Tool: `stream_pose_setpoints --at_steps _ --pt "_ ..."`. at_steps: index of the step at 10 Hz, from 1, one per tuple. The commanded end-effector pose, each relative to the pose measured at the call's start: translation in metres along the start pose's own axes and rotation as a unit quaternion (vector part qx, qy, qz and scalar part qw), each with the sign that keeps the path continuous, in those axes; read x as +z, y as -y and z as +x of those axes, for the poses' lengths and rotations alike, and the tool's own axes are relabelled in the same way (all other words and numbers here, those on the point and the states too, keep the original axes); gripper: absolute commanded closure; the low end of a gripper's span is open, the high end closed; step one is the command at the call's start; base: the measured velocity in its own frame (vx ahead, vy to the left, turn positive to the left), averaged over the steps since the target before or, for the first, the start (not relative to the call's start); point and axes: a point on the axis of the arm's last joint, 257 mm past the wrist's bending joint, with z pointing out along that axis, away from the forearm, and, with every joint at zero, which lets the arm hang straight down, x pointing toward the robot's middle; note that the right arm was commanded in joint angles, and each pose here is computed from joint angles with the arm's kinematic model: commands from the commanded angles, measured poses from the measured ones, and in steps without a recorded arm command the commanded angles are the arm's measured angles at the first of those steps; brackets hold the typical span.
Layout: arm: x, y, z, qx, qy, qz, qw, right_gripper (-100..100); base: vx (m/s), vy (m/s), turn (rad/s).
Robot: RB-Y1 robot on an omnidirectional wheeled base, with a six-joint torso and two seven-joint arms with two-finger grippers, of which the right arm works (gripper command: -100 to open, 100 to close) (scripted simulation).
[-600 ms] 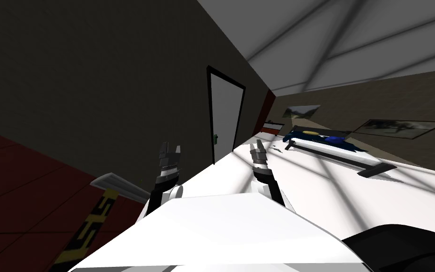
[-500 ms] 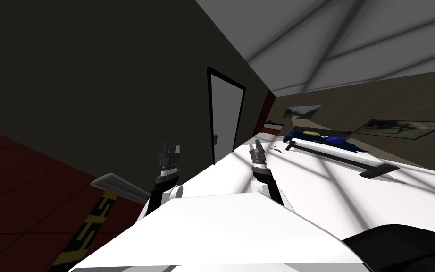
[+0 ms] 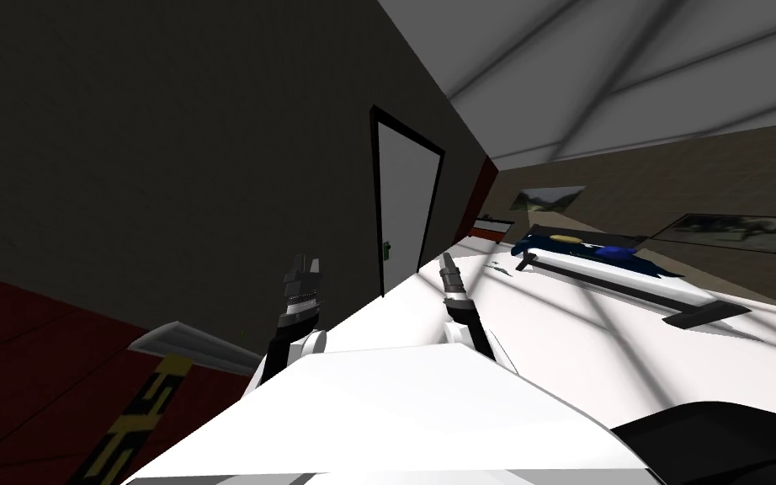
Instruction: Pull the door open
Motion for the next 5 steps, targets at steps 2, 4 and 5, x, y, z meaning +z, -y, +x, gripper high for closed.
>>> stream_pose_setpoints --at_steps 2,4,5 --pt "0.0003 0.013 0.013 -0.032 -0.021 0.005 0.9993 -100 0.096 -0.008 0.022" --pt "-0.0008 0.024 0.024 -0.058 -0.039 0.008 0.9976 -100 0.083 -0.007 0.022" --pt "-0.0016 0.029 0.029 -0.071 -0.048 0.009 0.9963 -100 0.084 0.006 0.024"
